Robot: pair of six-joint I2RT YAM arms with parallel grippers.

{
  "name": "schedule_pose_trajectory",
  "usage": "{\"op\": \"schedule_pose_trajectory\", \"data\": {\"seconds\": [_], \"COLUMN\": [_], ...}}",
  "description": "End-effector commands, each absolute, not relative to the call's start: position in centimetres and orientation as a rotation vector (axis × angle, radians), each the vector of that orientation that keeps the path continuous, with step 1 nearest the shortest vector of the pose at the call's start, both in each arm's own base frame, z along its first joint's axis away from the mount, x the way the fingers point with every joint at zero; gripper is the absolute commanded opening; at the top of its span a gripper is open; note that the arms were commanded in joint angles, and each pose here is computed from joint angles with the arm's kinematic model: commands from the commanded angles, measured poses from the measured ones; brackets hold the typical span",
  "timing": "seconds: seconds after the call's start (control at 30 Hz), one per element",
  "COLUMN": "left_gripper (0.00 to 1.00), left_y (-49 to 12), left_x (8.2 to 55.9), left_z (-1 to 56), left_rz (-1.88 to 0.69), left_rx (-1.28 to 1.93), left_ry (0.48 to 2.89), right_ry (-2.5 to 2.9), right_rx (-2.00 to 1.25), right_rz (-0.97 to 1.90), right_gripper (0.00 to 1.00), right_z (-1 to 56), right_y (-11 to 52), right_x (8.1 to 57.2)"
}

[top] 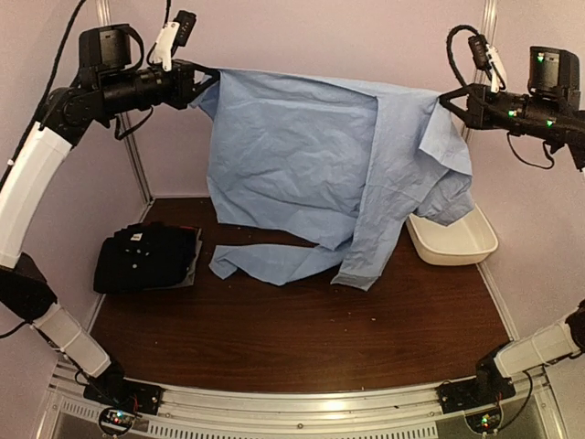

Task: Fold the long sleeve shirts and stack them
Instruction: Flatten out the crumpled shirt at the center of the board.

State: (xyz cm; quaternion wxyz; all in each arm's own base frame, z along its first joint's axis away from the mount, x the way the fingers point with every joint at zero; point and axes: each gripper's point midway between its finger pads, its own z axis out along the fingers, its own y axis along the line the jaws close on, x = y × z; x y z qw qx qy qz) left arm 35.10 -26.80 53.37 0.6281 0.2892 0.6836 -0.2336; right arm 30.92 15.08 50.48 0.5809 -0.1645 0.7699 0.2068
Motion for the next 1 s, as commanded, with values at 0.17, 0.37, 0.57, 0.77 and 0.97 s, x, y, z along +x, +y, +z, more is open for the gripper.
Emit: {"op": "schedule_pose_trajectory", "data": {"seconds": [0.17, 0.37, 0.57, 0.77, 0.97], "left_gripper": [0.00, 0.00, 0.00, 0.00, 0.00], "left_y": [-24.8, -22.1, -19.8, -20.1, -20.7], "left_x": [24.3, 16.5, 12.4, 13.9, 22.0], "left_z": [60.1, 63.0, 64.4, 64.4, 63.0], "left_rz": [-0.821, -1.005, -1.068, -1.045, -0.812], "left_rx": [0.711, 0.740, 0.723, 0.689, 0.522], "left_ry": [1.368, 1.200, 1.111, 1.138, 1.310], "right_ry": [1.569, 1.386, 1.274, 1.327, 1.490], "right_rx": [-0.534, -0.606, -0.659, -0.608, -0.475], "right_rz": [0.805, 0.974, 1.107, 1.077, 0.923], "right_gripper": [0.00, 0.00, 0.00, 0.00, 0.00], "right_z": [58.0, 62.1, 64.0, 63.1, 60.2], "right_y": [16.4, 15.8, 15.6, 15.5, 15.3], "right_x": [20.4, 12.7, 8.0, 9.8, 16.2]}}
